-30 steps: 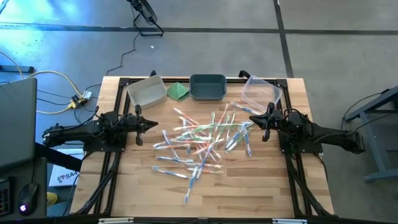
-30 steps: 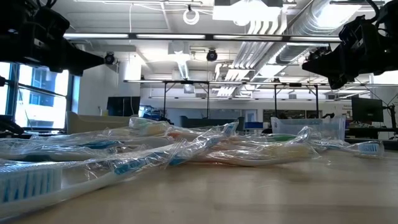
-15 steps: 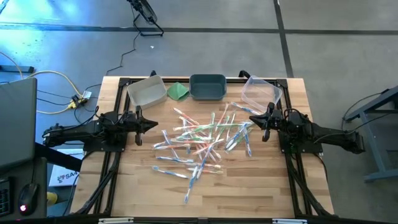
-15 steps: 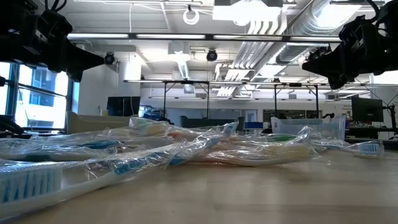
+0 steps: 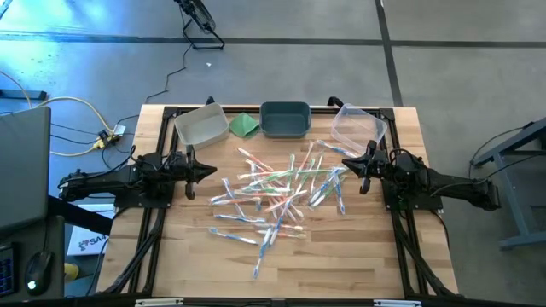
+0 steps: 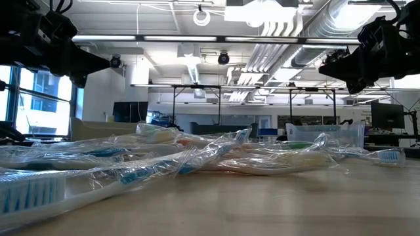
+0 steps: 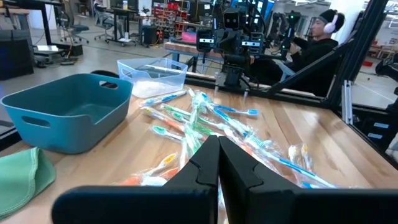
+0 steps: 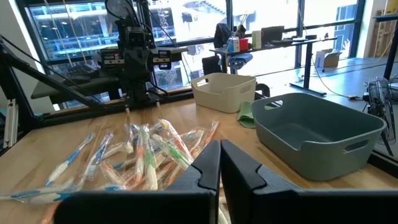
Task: Pick & Place Toothbrushes
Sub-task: Put the blue toothbrush into the gray bin
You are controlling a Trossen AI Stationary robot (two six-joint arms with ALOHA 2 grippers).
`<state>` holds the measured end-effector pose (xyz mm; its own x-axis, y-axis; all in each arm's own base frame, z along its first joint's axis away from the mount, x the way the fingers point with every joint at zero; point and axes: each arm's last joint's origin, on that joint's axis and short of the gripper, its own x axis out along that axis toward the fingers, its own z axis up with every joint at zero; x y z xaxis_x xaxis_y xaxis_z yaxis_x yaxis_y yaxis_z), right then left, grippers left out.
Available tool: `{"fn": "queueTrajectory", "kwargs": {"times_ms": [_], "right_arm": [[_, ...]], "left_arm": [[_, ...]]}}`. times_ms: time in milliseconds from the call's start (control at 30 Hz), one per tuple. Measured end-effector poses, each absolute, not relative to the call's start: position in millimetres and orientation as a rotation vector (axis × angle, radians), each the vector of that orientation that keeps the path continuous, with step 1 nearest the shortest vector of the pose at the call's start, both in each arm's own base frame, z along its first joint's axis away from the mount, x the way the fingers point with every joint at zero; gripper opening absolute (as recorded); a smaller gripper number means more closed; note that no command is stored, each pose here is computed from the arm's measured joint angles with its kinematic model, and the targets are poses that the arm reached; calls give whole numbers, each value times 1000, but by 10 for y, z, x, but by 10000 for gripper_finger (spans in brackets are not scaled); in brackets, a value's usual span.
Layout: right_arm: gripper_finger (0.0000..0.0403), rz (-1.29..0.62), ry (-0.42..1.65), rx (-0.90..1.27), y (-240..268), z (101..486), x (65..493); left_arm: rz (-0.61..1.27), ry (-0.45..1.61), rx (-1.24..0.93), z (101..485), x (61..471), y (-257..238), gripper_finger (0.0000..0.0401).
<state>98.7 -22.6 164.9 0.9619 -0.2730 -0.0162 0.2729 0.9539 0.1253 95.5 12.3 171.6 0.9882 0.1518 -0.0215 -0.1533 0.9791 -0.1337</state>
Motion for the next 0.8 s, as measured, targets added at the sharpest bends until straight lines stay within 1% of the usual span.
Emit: {"fn": "queueTrajectory", "kwargs": {"times_ms": [200, 467, 633, 800], "right_arm": [[5, -283, -2, 127, -228, 1649, 986], [5, -282, -2, 127, -228, 1650, 986], [5, -281, -2, 127, -228, 1650, 986], [5, -279, -2, 127, -227, 1650, 986]], "left_arm": [[154, 6, -136, 1720, 955, 123, 0], [150, -64, -125, 1779, 956, 123, 0], [151, -56, -126, 1772, 957, 123, 0], [149, -68, -187, 1780, 956, 124, 0]]}}
